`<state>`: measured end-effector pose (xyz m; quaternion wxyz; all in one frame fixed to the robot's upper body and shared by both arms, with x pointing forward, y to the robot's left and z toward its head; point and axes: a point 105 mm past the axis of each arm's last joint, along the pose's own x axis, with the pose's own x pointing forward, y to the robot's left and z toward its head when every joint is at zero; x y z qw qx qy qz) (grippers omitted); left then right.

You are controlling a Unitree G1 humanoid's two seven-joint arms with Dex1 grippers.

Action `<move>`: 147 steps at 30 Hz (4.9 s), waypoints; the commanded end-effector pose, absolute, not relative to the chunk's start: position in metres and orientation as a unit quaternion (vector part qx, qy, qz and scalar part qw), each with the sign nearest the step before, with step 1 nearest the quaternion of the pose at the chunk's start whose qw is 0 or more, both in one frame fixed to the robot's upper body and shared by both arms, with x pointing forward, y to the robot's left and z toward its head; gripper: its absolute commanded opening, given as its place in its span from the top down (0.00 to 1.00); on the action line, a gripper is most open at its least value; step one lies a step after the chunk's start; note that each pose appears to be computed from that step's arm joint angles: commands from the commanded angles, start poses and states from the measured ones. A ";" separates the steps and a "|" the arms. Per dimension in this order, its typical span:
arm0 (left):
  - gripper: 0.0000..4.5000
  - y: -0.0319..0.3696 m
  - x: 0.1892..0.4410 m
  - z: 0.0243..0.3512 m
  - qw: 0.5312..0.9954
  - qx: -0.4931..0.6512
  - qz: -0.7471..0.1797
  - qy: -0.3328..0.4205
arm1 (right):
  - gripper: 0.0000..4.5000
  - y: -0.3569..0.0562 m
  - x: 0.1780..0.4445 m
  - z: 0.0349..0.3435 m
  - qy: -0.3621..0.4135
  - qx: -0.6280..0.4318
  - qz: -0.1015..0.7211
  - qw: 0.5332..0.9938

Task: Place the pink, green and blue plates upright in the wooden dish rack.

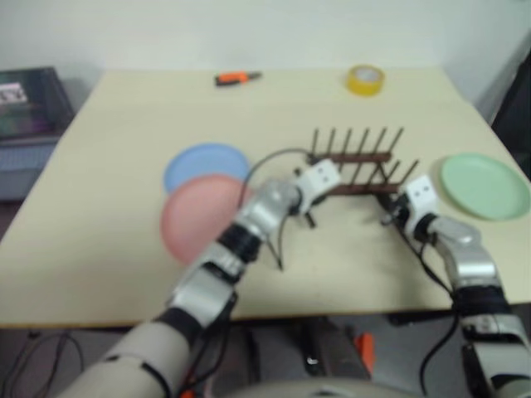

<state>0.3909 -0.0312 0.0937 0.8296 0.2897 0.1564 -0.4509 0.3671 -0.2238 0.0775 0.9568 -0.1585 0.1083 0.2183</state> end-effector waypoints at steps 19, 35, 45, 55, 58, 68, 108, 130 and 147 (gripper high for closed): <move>1.00 -0.043 0.400 0.115 0.840 0.288 -0.446 0.115 | 1.00 -0.202 0.388 0.098 0.052 -0.160 0.219 0.961; 1.00 0.010 0.373 0.189 0.832 0.275 -0.473 0.088 | 1.00 -0.167 0.317 0.144 0.093 -0.181 0.414 0.887; 0.57 0.086 0.365 0.230 0.873 0.240 -0.416 0.090 | 0.65 -0.148 0.318 0.165 0.076 -0.175 0.455 0.870; 0.00 0.187 0.328 0.254 0.907 0.238 -0.322 0.127 | 0.00 -0.123 0.321 0.211 0.000 -0.201 0.490 0.848; 0.00 0.216 0.320 0.232 0.910 0.238 -0.293 0.173 | 0.00 -0.111 0.318 0.217 -0.011 -0.198 0.513 0.835; 0.00 0.258 0.312 0.188 0.930 0.170 -0.227 0.235 | 0.00 -0.098 0.319 0.213 -0.012 -0.204 0.534 0.821; 0.99 0.267 0.326 0.149 0.934 0.116 -0.210 0.266 | 0.00 -0.102 0.314 0.201 0.009 -0.224 0.529 0.819; 0.99 0.233 0.333 0.241 0.950 0.085 -0.276 0.117 | 0.00 -0.087 0.303 0.208 -0.016 -0.235 0.567 0.790; 0.99 0.188 0.392 0.295 0.971 0.064 -0.226 0.034 | 0.00 -0.010 0.299 0.232 -0.161 -0.335 0.565 0.736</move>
